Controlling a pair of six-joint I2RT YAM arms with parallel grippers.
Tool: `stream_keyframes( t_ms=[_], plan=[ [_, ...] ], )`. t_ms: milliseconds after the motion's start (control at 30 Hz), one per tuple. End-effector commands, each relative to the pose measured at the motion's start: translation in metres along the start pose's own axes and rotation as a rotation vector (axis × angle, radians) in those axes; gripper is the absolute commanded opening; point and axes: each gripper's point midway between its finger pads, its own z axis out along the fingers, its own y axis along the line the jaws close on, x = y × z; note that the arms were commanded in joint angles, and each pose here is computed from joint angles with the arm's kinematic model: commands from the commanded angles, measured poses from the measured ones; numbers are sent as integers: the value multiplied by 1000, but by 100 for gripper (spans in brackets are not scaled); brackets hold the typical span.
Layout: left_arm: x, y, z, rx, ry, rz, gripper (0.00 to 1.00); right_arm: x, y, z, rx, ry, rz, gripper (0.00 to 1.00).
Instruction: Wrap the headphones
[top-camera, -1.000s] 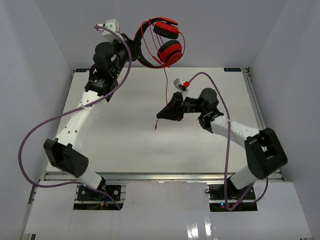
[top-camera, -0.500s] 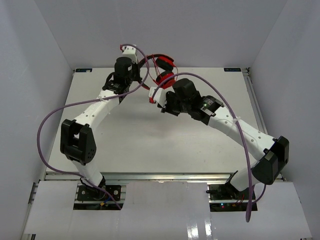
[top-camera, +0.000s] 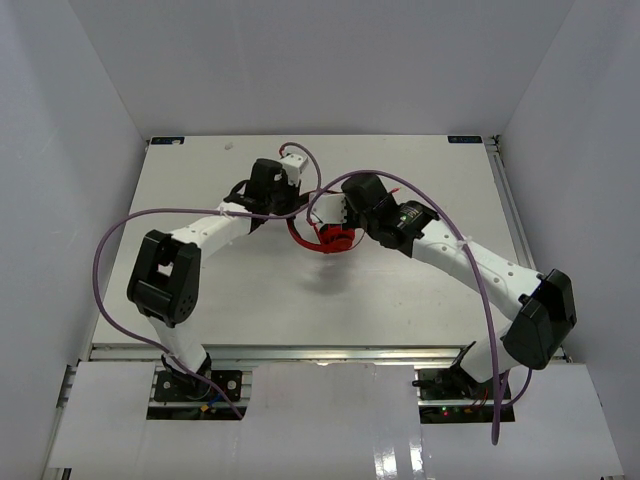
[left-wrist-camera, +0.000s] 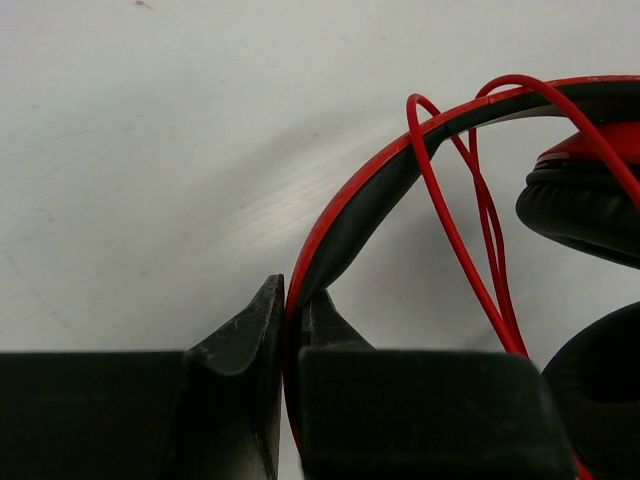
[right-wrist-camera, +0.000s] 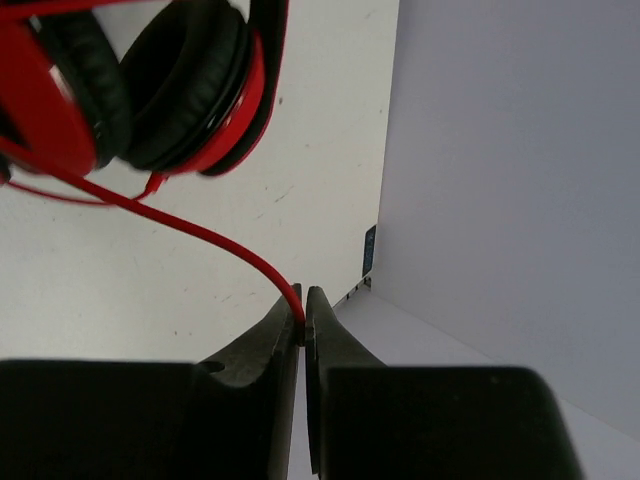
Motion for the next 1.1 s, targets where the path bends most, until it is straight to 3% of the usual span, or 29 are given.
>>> stream_keyframes(
  t_ms=[0,233,367,633,1067],
  plan=[
    [-41,-54,-39,251,-126,42,0,-31,-39,-12,134,-191,72,8],
    [-43,-95,-66,473,-145,41,0,-51,-23,12,46,-348,169,8],
    [-40,-102,-75,512,-148,52,0,-49,-12,27,-52,-466,191,8],
    [-16,-77,-33,378,-85,42,0,-45,17,77,-173,-493,208,9],
    [-6,-12,24,61,-100,2,0,-46,39,146,-249,-450,318,17]
  ],
)
